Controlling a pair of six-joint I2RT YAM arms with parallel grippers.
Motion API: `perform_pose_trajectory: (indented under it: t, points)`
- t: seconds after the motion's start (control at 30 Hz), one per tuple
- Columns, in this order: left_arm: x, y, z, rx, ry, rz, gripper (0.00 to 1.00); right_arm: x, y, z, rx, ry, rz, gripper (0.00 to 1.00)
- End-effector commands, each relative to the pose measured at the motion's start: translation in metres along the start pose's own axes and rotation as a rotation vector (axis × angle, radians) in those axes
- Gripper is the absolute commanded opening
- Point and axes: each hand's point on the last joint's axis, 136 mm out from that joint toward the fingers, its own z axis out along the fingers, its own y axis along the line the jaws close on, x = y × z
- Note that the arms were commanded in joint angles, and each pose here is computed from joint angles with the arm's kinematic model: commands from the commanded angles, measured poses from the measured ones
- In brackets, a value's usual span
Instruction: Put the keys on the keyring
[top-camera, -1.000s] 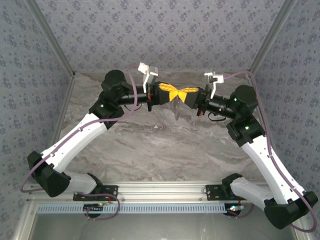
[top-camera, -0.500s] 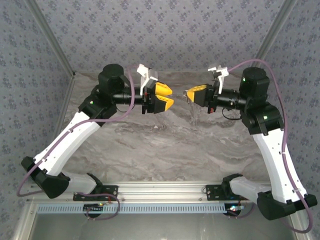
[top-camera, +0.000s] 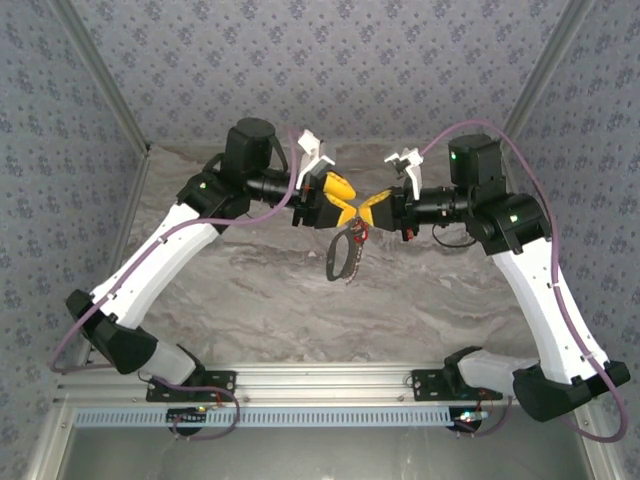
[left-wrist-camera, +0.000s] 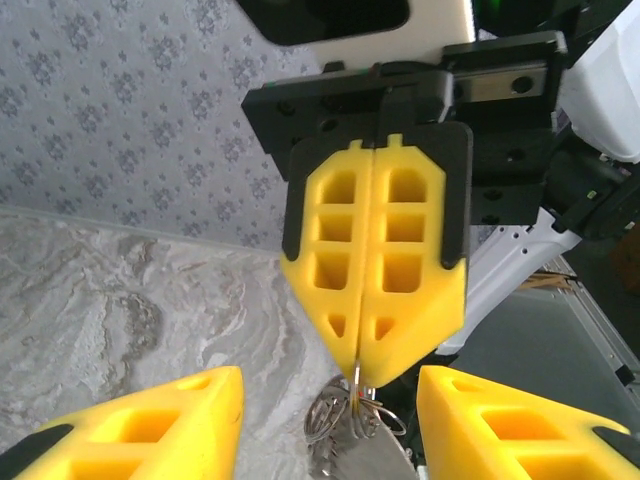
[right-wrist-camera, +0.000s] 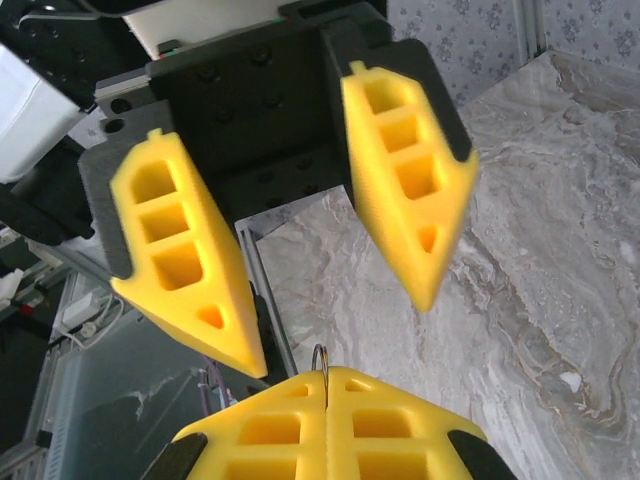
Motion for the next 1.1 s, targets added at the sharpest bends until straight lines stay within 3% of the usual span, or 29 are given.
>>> perform_pose_trajectory:
  t: [0.0,0.53,0.83,0.9,0.93,1.0,1.07]
  points:
    - [-0.009,-0.017,-0.005,0.056,-0.008,0.041,0.48,-0.006,0.007,-0.006,0.007,-0.012,-0.047,0.0]
    - [-0.002,-0.016,0.006,0.101,0.01,0.024,0.4,-0.014,0.01,-0.005,-0.007,-0.048,-0.054,0.0]
    - [-0.007,-0.015,0.01,0.098,-0.01,0.032,0.03,-0.017,0.014,-0.002,-0.036,-0.066,-0.057,0.0]
    - [-0.008,-0.015,0.012,0.094,-0.017,0.035,0.0,-0.018,0.017,-0.002,-0.047,-0.073,-0.057,0.0]
    - [-0.01,-0.014,0.013,0.09,-0.027,0.038,0.0,-0.019,0.017,-0.003,-0.047,-0.078,-0.049,0.06]
    - [-0.013,-0.014,0.012,0.078,-0.047,0.046,0.0,-0.022,0.014,-0.009,-0.014,-0.11,-0.041,0.32]
    - [-0.015,-0.014,0.01,0.068,-0.062,0.058,0.0,-0.03,0.004,-0.025,0.055,-0.187,-0.025,0.46]
